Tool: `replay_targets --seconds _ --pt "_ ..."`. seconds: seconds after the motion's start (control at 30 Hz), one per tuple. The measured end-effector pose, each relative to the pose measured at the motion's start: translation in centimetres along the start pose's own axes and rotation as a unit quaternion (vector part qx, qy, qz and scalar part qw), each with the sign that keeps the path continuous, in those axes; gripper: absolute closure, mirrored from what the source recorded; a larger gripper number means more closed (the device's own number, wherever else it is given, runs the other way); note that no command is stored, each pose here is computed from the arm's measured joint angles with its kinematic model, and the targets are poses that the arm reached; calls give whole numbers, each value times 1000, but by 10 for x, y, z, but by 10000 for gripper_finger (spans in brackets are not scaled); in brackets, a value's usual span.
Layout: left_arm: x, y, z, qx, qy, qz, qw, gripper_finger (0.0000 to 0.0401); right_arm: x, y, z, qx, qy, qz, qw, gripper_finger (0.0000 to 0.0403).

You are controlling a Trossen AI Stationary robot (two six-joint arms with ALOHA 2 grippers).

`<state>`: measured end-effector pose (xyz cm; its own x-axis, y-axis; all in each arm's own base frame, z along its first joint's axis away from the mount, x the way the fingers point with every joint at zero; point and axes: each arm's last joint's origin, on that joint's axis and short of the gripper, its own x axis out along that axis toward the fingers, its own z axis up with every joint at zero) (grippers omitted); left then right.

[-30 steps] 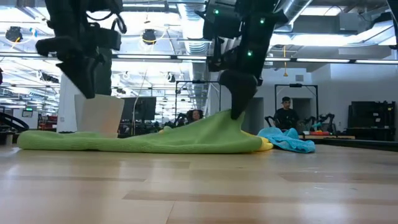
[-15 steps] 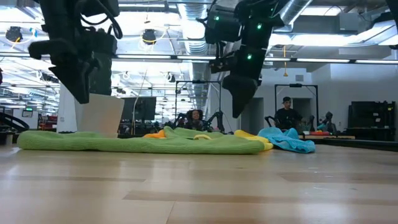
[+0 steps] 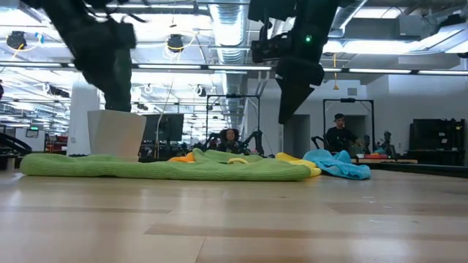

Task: Fold microfiber towels
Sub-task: Fold the right green microfiber towel

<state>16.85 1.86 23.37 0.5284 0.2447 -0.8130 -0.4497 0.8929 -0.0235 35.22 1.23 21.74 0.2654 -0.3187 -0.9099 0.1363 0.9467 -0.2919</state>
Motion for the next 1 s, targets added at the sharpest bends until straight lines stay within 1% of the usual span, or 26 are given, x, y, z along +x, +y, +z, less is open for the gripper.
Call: replay_targets --seconds 0.03,0.2,0.33,0.4,0.47,0.57,0.8,0.93,1.0 --pt "4 3 0 -13 13 6 1000 340 0 1 0 2 0 0 1000 204" --pt "32 9 -5 -30 113 49 992 344 -1 3 -1 -1 4 2 1000 205" --pt "57 4 -7 -19 173 55 983 344 -2 6 -4 -9 14 3 1000 207" --pt "67 4 -9 -11 191 73 979 344 -3 7 -6 -14 21 2 1000 207" --pt "74 5 -10 -2 202 95 975 344 -3 9 -6 -16 21 3 1000 206" --pt "79 8 -11 6 216 101 971 344 -3 9 -6 -20 23 3 1000 206" --pt "81 12 -11 15 233 62 970 344 -3 9 -7 -24 27 2 999 213" --pt "81 15 -10 19 236 60 970 346 -3 9 -7 -24 26 2 999 216" --pt "81 16 -11 21 238 60 969 357 -3 9 -7 -24 27 3 999 217"
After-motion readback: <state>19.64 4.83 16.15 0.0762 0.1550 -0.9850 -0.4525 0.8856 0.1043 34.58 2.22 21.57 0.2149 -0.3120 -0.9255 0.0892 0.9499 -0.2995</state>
